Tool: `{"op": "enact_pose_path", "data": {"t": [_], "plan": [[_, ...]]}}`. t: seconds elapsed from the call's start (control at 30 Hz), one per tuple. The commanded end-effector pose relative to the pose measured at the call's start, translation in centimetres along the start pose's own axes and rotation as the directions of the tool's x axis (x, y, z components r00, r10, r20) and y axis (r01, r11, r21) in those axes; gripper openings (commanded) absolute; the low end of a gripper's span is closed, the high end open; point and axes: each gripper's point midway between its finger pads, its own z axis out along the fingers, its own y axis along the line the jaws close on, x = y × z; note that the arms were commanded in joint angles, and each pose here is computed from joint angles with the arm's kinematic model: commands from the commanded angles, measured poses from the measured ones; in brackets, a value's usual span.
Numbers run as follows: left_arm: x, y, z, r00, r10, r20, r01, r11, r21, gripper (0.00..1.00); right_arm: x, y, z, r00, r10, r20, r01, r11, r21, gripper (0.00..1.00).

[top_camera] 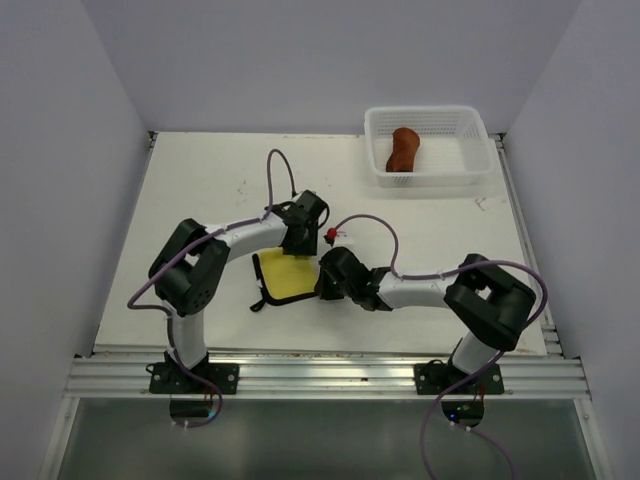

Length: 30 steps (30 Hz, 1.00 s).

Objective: Roll the towels
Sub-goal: Roll the towel

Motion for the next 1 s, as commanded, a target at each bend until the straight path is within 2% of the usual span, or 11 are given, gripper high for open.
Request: {"op": "enact_pose_path", "data": {"t": [0.0,0.17,0.27,0.53,0.73,0.97], "plan": [[-0.5,0.6,0.8,1.000,0.019,0.001,-0.019,0.998,-0.064,0.46,-0.3,0.0,-1.1,0.996,-0.075,0.047,0.074,0.997,0.024,0.00],[-0.4,0.7,1.1,0.999,0.031,-0.027,-0.033,0.996,-0.083,0.40,0.7,-0.4,-1.5,0.990,-0.127,0.062,0.124,0.991,0.042,0.00],[0.1,0.6,1.3,0.998,0.039,-0.042,-0.042,0.996,-0.084,0.36,0.7,0.4,-1.6,0.989,-0.120,0.090,0.121,0.993,-0.007,0.00],[1.0,0.3,1.3,0.996,0.065,-0.062,-0.071,0.993,-0.098,0.33,0.3,1.3,-1.4,0.981,-0.157,0.113,0.159,0.987,-0.013,0.00],[-0.2,-0.6,0.5,0.999,0.036,-0.016,-0.037,0.997,-0.066,0.28,0.9,1.8,-2.2,0.954,-0.270,0.130,0.270,0.963,0.016,0.00],[-2.8,-2.5,-1.4,0.996,-0.010,0.089,0.007,0.999,0.032,0.22,0.4,1.8,-3.4,0.898,-0.408,0.164,0.391,0.912,0.123,0.00]]}}
